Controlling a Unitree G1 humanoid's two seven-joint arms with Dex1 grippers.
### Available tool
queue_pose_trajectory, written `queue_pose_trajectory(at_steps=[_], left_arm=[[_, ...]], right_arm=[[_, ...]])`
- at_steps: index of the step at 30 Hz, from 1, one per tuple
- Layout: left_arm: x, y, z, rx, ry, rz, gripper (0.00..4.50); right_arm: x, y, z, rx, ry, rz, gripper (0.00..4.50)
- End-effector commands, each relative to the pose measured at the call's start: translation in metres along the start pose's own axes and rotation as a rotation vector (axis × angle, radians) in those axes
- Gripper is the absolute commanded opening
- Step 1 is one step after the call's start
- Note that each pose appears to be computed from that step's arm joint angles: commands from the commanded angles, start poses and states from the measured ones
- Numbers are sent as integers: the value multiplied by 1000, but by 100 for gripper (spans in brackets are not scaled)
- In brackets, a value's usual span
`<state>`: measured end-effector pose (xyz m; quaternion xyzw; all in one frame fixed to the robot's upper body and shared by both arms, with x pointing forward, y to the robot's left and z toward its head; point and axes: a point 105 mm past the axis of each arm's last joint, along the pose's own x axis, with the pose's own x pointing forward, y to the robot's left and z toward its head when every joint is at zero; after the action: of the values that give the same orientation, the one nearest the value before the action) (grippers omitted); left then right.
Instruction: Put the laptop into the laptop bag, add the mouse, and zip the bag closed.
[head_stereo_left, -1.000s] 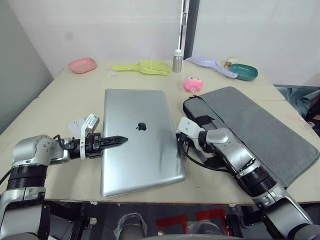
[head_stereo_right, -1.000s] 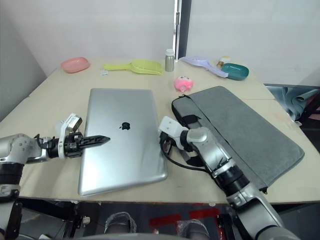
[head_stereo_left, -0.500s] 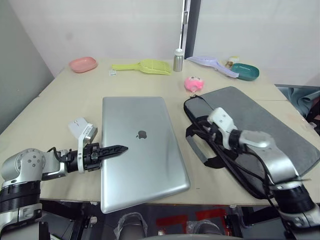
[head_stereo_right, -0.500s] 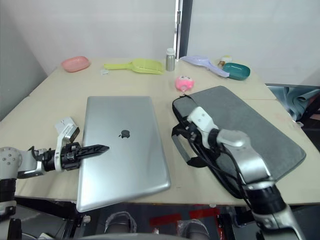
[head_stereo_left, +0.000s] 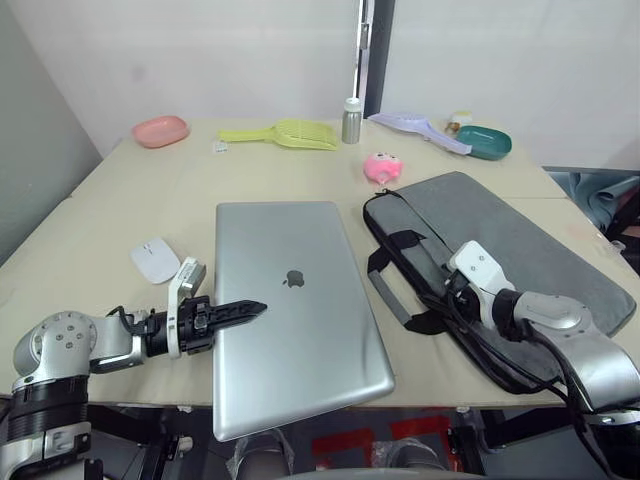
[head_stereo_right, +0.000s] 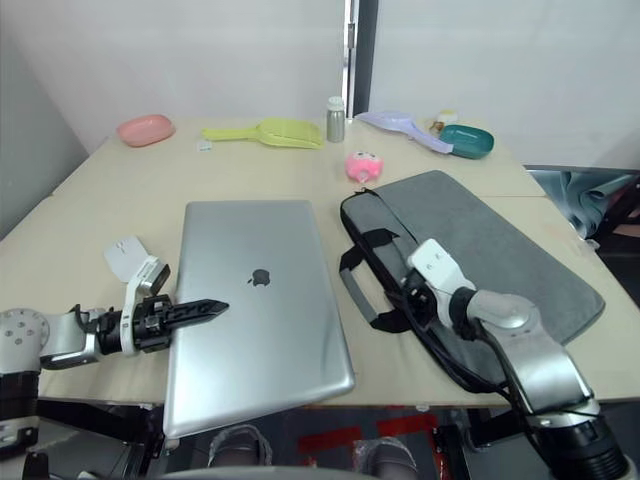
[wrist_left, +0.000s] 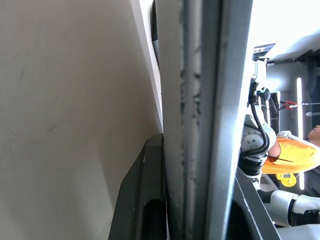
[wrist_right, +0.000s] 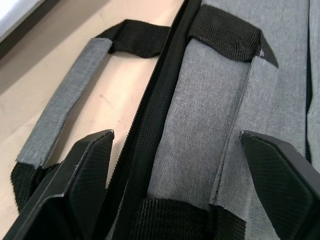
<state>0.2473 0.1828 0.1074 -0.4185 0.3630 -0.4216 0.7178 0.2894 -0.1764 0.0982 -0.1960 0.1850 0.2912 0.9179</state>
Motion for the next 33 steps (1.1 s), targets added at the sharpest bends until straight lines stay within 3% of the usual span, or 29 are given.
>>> queue_pose_trajectory(at_steps=[1,2,5,10,13,16,24,33], left_arm=[[4,-19,8,78,12,-43,39],[6,-20,8,82,14,-47,39],[8,-22,7,86,20,-51,39],[14,-28,9,78,30,-67,39],[16,-36,14,65,25,-114,39],[18,-31,11,31,96,-61,39],[38,-33,25,-111,82,-135,39],[64,-46,38,-136,34,-190,39]], right_arm=[[-1,-1,-2,-13,21,-22,319],[-1,-2,-4,-12,31,-28,269],[-2,-2,-5,9,33,-26,178],[-5,-6,13,136,-60,0,4],[-11,-1,28,178,-118,63,4],[-16,-7,38,235,-144,71,4],[-22,-17,72,328,-225,108,4],[-22,-12,80,374,-225,140,4]])
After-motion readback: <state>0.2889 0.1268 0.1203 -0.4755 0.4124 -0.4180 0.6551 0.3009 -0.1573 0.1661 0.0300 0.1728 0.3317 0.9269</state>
